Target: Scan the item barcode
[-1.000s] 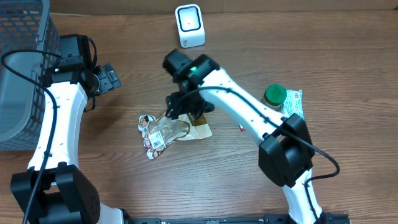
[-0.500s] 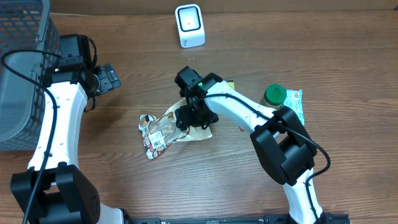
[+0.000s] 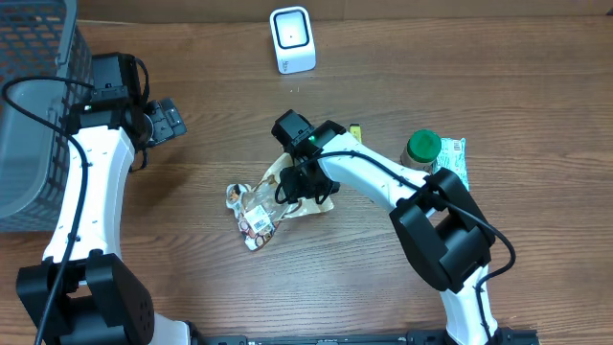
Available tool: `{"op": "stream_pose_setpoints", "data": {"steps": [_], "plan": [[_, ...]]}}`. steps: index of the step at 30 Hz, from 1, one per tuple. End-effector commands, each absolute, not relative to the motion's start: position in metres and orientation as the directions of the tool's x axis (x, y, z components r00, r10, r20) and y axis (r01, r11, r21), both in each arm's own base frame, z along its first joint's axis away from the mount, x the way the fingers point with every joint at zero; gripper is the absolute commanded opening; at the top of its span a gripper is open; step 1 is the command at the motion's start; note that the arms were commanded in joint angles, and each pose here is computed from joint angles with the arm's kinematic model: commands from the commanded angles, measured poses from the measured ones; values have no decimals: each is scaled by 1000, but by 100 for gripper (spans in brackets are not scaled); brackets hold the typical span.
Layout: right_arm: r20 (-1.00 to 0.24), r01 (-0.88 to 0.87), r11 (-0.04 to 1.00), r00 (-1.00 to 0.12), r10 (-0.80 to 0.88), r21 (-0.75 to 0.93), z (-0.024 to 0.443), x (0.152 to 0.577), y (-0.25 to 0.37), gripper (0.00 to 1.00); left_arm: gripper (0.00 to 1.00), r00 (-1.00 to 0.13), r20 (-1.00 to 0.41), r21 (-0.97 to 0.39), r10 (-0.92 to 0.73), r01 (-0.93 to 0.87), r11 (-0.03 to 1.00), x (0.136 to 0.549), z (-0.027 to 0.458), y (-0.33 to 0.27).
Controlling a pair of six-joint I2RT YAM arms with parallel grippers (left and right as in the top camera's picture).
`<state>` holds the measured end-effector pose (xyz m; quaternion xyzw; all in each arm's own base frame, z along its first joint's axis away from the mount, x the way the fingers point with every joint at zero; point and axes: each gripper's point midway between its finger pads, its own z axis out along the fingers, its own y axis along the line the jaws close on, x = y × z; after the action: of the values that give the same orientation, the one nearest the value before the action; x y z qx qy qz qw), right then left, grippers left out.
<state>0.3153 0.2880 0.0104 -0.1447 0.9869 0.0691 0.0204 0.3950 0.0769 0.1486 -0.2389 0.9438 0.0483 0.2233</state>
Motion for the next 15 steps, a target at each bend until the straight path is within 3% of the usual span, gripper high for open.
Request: {"op": "stream_pose_setpoints", "data": {"steps": [1,5,15], "plan": [[-155,-260,963,-956,-248,67,32,333,279,69,100,-786,-467,-23,-405,-447,894,399,159,73],[-216,-267,959,-946,-242,95,51,340,286,76,100,-785,-467,-23,-406,-448,894,399,159,73],[-207,-279,956,-944,-256,91,39,336,291,75,100,-785,-467,-23,-406,-448,894,399,159,73]]}}
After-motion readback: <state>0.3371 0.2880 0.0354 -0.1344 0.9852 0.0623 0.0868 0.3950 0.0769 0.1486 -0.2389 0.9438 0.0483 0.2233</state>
